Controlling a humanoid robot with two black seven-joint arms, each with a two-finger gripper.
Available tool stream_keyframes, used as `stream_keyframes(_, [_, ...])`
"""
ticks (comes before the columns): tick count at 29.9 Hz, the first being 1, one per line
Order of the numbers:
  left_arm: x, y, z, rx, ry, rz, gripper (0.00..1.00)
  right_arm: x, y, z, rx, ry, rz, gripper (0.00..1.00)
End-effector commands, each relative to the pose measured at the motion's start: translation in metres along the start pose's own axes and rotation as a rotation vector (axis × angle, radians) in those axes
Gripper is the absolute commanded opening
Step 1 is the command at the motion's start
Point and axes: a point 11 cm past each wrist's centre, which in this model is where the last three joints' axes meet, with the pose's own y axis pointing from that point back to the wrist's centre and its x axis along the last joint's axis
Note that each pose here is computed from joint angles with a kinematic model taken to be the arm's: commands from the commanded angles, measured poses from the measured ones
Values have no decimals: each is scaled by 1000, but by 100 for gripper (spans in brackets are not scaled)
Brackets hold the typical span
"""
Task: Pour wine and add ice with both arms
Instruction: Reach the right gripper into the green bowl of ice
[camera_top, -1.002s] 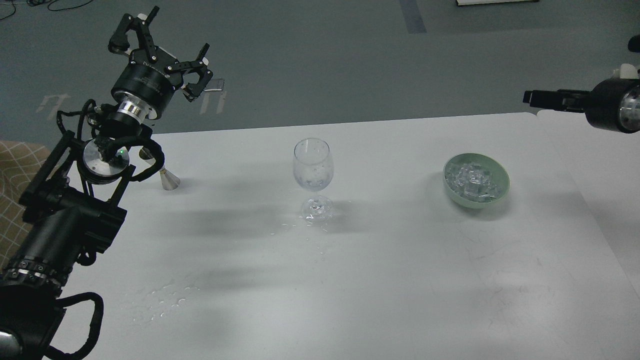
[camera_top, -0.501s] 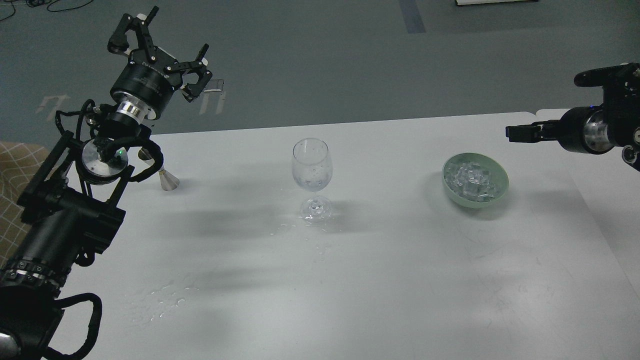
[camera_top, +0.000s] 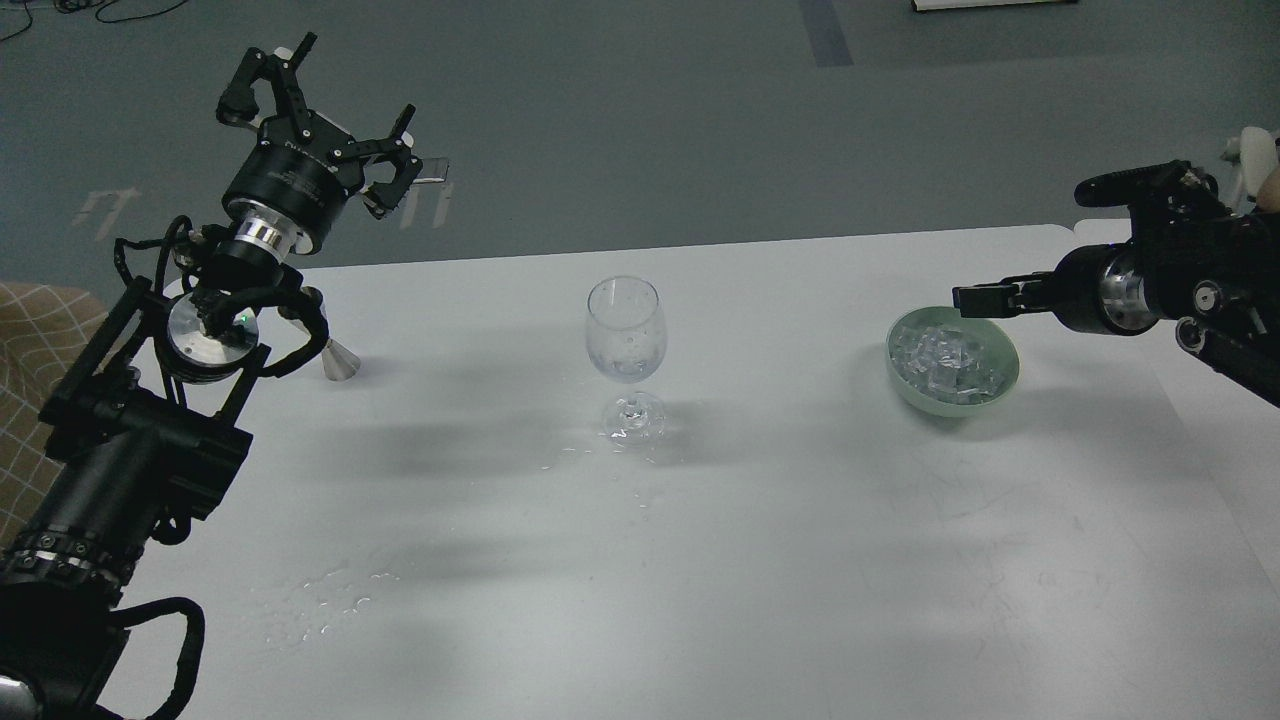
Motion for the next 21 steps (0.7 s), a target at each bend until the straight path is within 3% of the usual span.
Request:
stream_keyframes(1, [1,0,0,-1,0,3,98,-6,-7,-10,19,2,-16,98])
stream_keyframes(8, [7,6,-2,-5,10,18,98,-19,-9,-10,24,-18,-34,87])
stream_keyframes(21, [13,10,-2,1,1,28,98,-11,-6,-26,76,-7,0,77])
